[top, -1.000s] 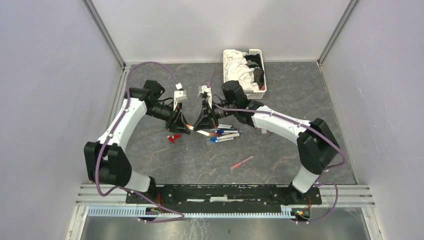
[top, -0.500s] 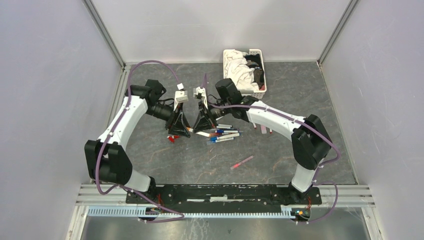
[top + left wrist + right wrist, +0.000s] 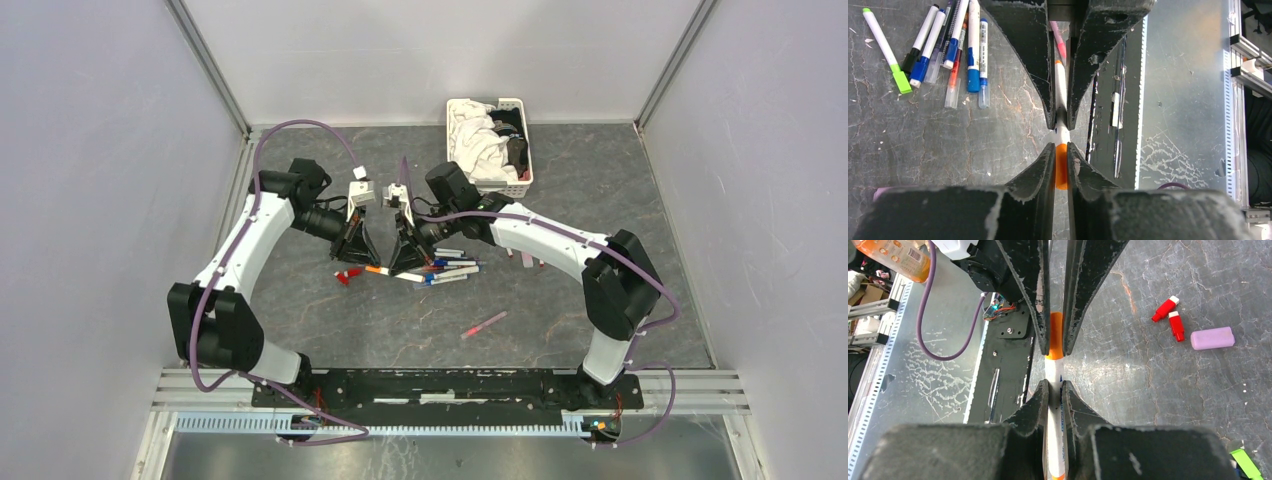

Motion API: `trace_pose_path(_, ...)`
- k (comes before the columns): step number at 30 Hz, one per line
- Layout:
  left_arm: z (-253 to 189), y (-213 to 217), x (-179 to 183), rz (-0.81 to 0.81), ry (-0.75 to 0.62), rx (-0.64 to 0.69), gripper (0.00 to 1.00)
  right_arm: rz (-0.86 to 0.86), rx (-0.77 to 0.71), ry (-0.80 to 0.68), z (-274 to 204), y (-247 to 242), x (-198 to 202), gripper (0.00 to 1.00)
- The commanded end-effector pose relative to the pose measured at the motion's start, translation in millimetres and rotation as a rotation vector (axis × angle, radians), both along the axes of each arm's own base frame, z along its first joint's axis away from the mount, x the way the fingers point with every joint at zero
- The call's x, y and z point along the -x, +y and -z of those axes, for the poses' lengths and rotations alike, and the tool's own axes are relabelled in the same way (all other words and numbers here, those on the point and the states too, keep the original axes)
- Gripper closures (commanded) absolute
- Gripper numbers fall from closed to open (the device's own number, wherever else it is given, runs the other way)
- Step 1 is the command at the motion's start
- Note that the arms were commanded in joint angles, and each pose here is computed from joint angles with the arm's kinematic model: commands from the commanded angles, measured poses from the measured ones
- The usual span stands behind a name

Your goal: Open the pen caps

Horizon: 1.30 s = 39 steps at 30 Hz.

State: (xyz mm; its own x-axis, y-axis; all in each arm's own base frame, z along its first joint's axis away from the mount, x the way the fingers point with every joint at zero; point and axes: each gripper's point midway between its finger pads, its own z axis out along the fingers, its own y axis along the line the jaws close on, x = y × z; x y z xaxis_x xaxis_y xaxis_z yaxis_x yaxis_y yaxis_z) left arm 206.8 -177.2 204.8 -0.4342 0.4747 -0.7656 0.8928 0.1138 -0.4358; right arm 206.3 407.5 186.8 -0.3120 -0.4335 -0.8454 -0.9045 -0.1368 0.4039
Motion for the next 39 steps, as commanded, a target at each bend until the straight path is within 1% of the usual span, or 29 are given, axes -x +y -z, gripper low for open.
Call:
trace_pose_path(1,-7.6,-2.3,0.2,0.024,-0.064,0.028,0.83,-0.018,-0.032,-0.034,-9.3,4.1,-1.0,1.0)
trace_pose_path(2,-6.6,-1.7,1.4,0.024,-0.06,0.024,0.83,-0.014,-0.036,-0.04,-11.4,4.3,-1.7,1.0)
trace_pose_path(3,-4.7,-0.8,3.9,0.03,-0.054,0.02,0.78,-0.012,-0.038,-0.043,-13.0,4.5,-1.7,1.0)
trace_pose_path(5,-0.1,1.1,8.7,0.041,-0.036,0.007,0.6,-0.017,-0.05,-0.049,-18.6,4.7,-1.4,1.0)
trace_pose_path(6,1.3,1.8,10.0,0.044,-0.028,-0.001,0.53,-0.019,-0.057,-0.055,-22.0,4.7,-1.2,1.0)
trace_pose_path(7,1.7,2.0,10.9,0.047,-0.019,-0.007,0.48,-0.019,-0.062,-0.06,-24.0,4.9,-1.1,1.0)
trace_pose_path(9,-1.0,1.5,11.3,0.049,-0.019,-0.008,0.43,-0.015,-0.082,-0.05,-29.1,7.6,-1.4,1.0)
trace_pose_path(11,-1.6,1.0,10.9,0.041,-0.031,-0.003,0.43,-0.015,-0.085,-0.035,-31.0,10.2,-2.5,1.0)
trace_pose_path(13,-1.1,0.3,11.9,0.032,-0.04,0.002,0.46,-0.009,-0.084,-0.027,-32.3,11.6,-3.7,1.0)
trace_pose_path(18,0.4,0.2,17.3,0.041,-0.032,0.002,0.68,0.004,-0.098,-0.033,-41.0,12.8,-5.3,1.0)
trace_pose_path(22,2.2,0.7,19.1,0.056,-0.028,-0.001,0.86,0.005,-0.094,-0.024,-38.8,12.2,-4.2,1.0)
trace_pose_path(25,0.5,1.0,21.1,0.072,-0.029,0.002,0.97,0.004,-0.084,-0.012,-33.5,10.3,-2.2,1.0)
trace_pose_path(33,4.4,2.8,27.0,0.098,-0.036,0.002,0.98,0.002,-0.049,0.003,-22.5,2.6,1.3,1.0)
trace_pose_path(39,3.4,2.5,29.3,0.115,-0.027,0.01,0.98,0.006,-0.052,0.007,-20.9,-0.5,1.2,1.0)
